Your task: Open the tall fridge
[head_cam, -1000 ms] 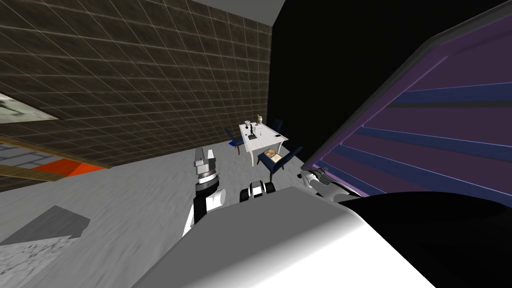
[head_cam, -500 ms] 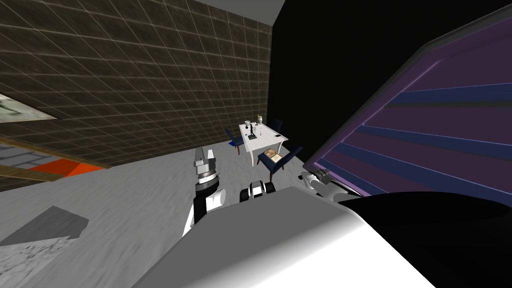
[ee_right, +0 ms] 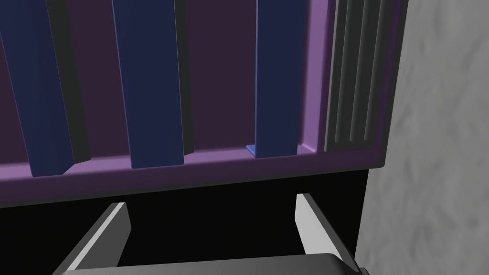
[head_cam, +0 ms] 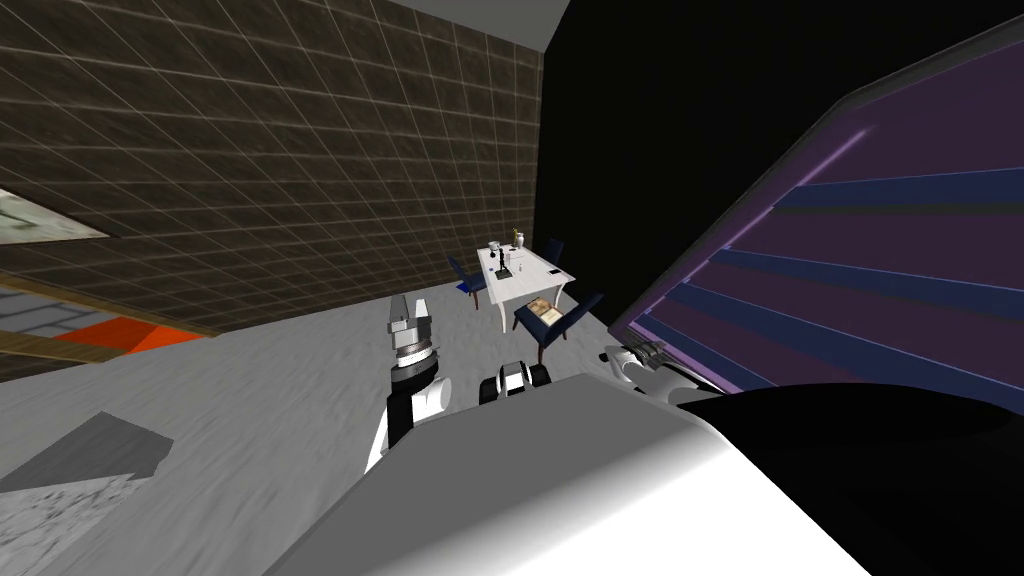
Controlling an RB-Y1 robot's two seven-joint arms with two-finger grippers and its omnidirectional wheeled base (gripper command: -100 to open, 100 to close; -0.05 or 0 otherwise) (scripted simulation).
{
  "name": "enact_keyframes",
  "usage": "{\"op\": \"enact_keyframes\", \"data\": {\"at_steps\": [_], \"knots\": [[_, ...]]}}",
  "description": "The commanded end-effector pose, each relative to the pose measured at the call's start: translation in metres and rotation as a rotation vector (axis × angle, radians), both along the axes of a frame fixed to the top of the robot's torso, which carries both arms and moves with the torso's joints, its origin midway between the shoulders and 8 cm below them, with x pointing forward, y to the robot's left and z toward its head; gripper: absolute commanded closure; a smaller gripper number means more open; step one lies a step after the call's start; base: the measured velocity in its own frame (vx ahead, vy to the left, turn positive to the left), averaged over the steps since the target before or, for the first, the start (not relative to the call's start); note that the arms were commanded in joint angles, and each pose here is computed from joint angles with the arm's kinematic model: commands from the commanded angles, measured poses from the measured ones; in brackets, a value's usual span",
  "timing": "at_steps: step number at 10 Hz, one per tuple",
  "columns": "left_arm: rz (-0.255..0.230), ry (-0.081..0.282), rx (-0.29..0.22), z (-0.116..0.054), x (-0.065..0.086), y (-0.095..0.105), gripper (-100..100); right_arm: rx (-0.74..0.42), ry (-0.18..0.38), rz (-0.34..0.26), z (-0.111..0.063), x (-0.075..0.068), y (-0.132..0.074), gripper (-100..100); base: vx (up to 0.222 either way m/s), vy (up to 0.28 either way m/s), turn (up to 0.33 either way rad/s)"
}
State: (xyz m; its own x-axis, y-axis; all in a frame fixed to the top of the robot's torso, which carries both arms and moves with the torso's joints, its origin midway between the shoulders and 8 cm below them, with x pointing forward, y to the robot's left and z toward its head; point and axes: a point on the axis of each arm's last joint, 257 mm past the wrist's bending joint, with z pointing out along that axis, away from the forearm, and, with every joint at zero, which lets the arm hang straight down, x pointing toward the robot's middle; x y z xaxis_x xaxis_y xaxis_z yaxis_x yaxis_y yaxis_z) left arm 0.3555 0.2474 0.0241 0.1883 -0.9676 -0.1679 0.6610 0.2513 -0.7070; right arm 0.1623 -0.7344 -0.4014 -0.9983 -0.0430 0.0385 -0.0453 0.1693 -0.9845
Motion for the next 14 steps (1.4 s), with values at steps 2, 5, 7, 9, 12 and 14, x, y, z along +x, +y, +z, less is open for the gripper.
{"op": "enact_keyframes", "data": {"at_steps": [2, 5, 7, 9, 12, 14], "knots": [[0.0, 0.0, 0.0, 0.0, 0.0, 0.0, 0, 0.0, 0.002, 0.005, 0.021, 0.01, -0.028, -100, -0.02, 0.097, -0.019], [0.0, 0.0, 0.0, 0.0, 0.0, 0.0, 0, -0.001, 0.002, 0.006, 0.027, 0.013, -0.035, -100, -0.004, 0.048, -0.007], [0.0, 0.0, 0.0, 0.0, 0.0, 0.0, 0, -0.001, 0.002, 0.012, 0.044, 0.021, -0.054, -100, -0.01, 0.057, -0.022], [0.0, 0.0, 0.0, 0.0, 0.0, 0.0, 0, 0.002, -0.015, 0.029, 0.051, 0.033, -0.058, -100, -0.015, 0.07, -0.014], [0.0, 0.0, 0.0, 0.0, 0.0, 0.0, 0, -0.002, -0.002, 0.019, 0.051, 0.026, -0.059, -100, -0.003, 0.008, 0.002], [0.0, 0.0, 0.0, 0.0, 0.0, 0.0, 0, -0.001, -0.003, 0.018, 0.05, 0.026, -0.06, 0, 0.0, 0.0, 0.0]]}}
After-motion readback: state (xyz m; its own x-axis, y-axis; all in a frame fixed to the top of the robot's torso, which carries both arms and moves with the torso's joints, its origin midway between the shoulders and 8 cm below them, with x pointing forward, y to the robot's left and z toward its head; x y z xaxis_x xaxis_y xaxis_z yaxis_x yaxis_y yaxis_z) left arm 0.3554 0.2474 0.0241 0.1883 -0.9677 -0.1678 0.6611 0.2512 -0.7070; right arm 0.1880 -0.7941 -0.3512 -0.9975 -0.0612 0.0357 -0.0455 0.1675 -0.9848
